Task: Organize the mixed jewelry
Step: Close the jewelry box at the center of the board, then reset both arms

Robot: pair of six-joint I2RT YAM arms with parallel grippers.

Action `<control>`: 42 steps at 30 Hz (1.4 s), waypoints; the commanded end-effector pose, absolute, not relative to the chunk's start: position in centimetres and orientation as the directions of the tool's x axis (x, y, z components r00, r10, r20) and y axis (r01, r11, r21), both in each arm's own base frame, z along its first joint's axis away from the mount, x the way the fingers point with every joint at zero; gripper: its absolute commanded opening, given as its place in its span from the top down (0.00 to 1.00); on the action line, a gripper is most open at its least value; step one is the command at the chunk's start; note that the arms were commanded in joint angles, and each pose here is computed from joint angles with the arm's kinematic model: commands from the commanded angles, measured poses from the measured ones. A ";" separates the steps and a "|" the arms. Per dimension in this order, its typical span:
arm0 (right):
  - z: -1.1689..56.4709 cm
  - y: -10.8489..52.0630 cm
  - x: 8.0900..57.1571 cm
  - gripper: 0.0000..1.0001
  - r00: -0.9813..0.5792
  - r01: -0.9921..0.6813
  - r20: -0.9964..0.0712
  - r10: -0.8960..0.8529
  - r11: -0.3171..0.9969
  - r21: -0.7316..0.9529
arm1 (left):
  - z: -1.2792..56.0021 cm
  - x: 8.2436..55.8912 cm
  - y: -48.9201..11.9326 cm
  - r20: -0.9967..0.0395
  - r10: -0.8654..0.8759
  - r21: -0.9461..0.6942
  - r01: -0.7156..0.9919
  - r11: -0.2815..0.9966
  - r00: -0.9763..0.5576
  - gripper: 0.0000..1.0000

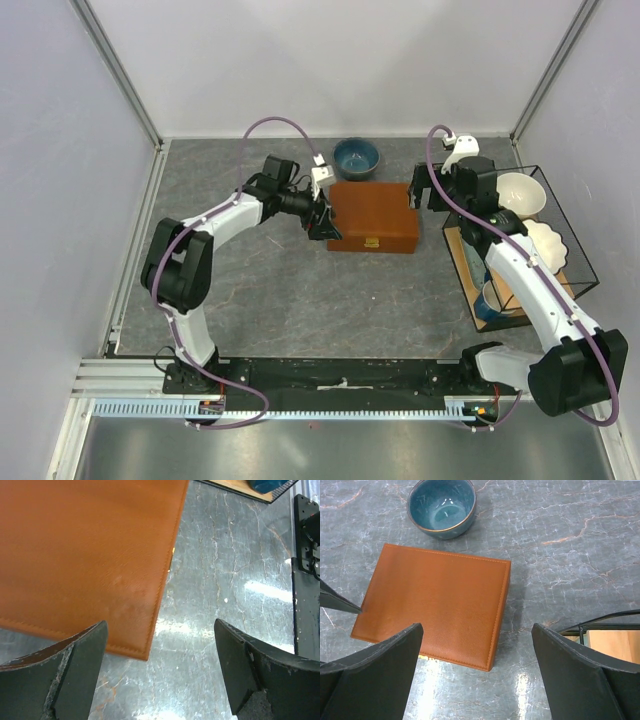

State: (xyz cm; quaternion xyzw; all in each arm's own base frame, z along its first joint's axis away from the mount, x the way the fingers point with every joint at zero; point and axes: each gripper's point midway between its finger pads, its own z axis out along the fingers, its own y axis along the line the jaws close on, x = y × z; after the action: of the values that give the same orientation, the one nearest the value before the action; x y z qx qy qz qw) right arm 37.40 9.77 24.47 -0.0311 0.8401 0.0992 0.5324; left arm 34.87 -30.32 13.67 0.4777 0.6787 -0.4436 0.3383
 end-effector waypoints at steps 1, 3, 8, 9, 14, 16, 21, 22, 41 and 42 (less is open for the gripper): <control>25.6 10.0 37.7 0.02 -0.397 -0.180 -0.916 0.061 0.973 0.142 | 17.0 35.1 -33.2 -0.916 0.316 -0.187 0.961 0.204 -0.245 0.06; 25.1 10.4 37.5 0.02 -0.403 -0.206 -0.913 0.060 0.966 0.155 | 16.9 36.2 -34.8 -0.909 0.346 -0.144 0.952 0.268 -0.235 0.06; 24.5 10.5 37.1 0.02 -0.413 -0.219 -0.908 0.068 0.960 0.171 | 12.8 38.6 -37.4 -0.842 0.475 -0.067 0.923 0.379 -0.256 0.05; 24.4 10.5 37.0 0.02 -0.414 -0.222 -0.908 0.068 0.960 0.173 | 12.6 39.5 -38.0 -0.831 0.500 -0.018 0.911 0.412 -0.243 0.05; 24.2 10.6 36.7 0.02 -0.414 -0.234 -0.907 0.073 0.955 0.183 | 7.7 41.9 -38.8 -0.721 0.653 0.130 0.880 0.457 -0.232 0.05; 24.1 10.6 36.6 0.02 -0.416 -0.235 -0.906 0.074 0.954 0.185 | 4.3 41.6 -38.4 -0.654 0.711 0.145 0.879 0.454 -0.259 0.05; 24.5 10.2 36.5 0.02 -0.407 -0.220 -0.910 0.073 0.960 0.175 | -0.8 38.6 -37.2 -0.533 0.785 0.107 0.895 0.433 -0.316 0.09; 24.6 10.0 36.6 0.02 -0.403 -0.212 -0.912 0.074 0.962 0.172 | -0.8 38.3 -37.2 -0.533 0.785 0.108 0.895 0.434 -0.316 0.09; 41.6 6.4 39.7 0.02 -0.097 -0.098 -0.995 -0.012 0.995 -0.003 | 27.0 42.6 -19.3 -0.933 0.151 -0.025 0.478 0.878 -0.325 0.01; 42.0 6.3 39.9 0.02 -0.089 -0.087 -0.996 -0.011 0.996 -0.003 | 28.6 42.9 -17.9 -0.946 0.120 -0.029 0.448 0.893 -0.302 0.01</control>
State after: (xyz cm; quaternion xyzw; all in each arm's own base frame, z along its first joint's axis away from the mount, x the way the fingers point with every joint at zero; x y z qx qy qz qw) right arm 39.39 7.52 38.02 -0.0343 0.7658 0.0633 0.6391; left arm 40.48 -24.80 18.03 0.3187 0.8200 -0.1359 0.4557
